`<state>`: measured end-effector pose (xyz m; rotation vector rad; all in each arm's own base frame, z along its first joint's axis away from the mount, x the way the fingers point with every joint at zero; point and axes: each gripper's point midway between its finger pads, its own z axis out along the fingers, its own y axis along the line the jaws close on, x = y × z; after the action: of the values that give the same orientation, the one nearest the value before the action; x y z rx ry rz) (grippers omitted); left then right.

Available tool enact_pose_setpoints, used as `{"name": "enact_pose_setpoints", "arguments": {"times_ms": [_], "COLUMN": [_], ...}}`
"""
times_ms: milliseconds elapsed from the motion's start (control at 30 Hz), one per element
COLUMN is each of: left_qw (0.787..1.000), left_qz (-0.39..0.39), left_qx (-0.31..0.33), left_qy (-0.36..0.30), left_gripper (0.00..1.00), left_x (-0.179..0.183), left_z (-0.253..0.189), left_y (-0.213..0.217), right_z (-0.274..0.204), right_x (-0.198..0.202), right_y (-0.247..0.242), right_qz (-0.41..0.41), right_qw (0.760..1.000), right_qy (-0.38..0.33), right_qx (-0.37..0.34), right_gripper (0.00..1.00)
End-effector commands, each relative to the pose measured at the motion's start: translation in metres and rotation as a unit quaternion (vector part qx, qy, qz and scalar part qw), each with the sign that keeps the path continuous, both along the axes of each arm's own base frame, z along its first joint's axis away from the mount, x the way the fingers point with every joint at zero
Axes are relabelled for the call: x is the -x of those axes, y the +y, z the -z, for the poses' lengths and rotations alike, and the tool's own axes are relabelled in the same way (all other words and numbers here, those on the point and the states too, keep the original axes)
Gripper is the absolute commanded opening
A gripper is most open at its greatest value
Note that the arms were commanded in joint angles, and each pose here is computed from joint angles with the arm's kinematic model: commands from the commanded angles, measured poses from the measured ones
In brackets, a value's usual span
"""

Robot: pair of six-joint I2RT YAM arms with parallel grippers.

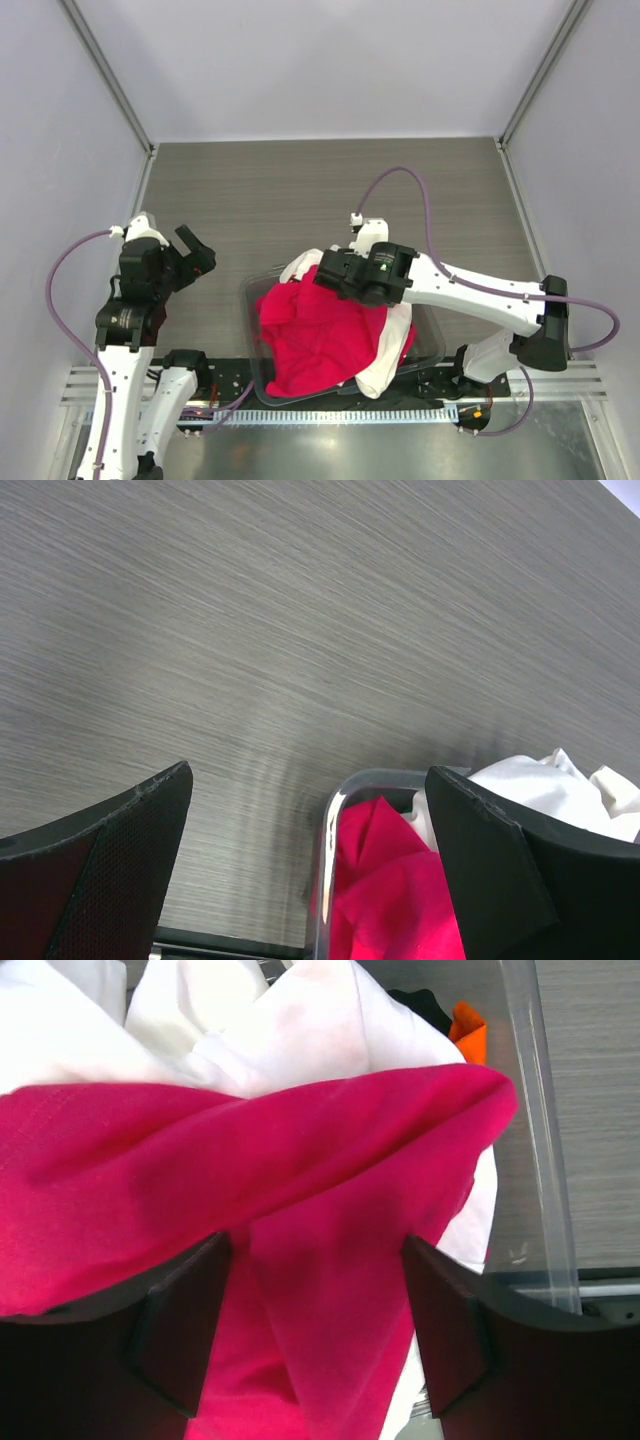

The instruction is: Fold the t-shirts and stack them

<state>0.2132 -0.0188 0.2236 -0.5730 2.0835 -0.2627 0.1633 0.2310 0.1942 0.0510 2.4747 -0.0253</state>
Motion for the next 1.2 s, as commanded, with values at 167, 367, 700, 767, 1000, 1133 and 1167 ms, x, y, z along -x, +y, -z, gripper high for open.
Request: {"name": "enact_pose_setpoints", "arguments": {"times_ms": [167,367,700,767,1000,1133,1167], "left_qw": [1.0,1.0,0.995,0.99,0.973,0.96,0.956], "left_qz": [-0.002,-0.003,0.092,0.133,0.222,0.268,0.278], "left_qx": [-0.011,-0.013,0.026,0.052,0.025,-0.018,-0.021], "left_qy": [-0.008,0.003,-0.005,-0.007,0.049,0.086,0.095], "left_gripper": [1.0,1.0,1.0,0.98,0.96,0.96,0.96], "left_x": [-0.001,-0.004,-0.028,-0.034,-0.074,-0.099,-0.103], "left_z": [-0.002,0.002,-0.006,-0.011,0.008,0.022,0.028], "left_y": [0.003,0.004,-0.031,-0.049,-0.107,-0.152,-0.157], "right_z": [-0.03,-0.247,-0.386,-0.366,-0.315,-0.257,-0.25], "right_x": [-0.03,-0.076,-0.027,-0.022,-0.022,-0.018,-0.016], "right_y": [0.009,-0.022,-0.234,-0.249,-0.202,-0.161,-0.153], "right_qz": [0.002,0.023,0.211,0.239,0.227,0.104,0.088], "right_qw": [0.999,0.959,0.843,0.864,0.9,0.949,0.951], "right_qy": [-0.051,-0.266,-0.477,-0.444,-0.349,-0.293,-0.291], "right_qx": [-0.014,-0.096,-0.134,0.001,0.13,0.044,0.047], "right_gripper": [0.01,0.01,0.01,0.01,0.01,0.01,0.01]}}
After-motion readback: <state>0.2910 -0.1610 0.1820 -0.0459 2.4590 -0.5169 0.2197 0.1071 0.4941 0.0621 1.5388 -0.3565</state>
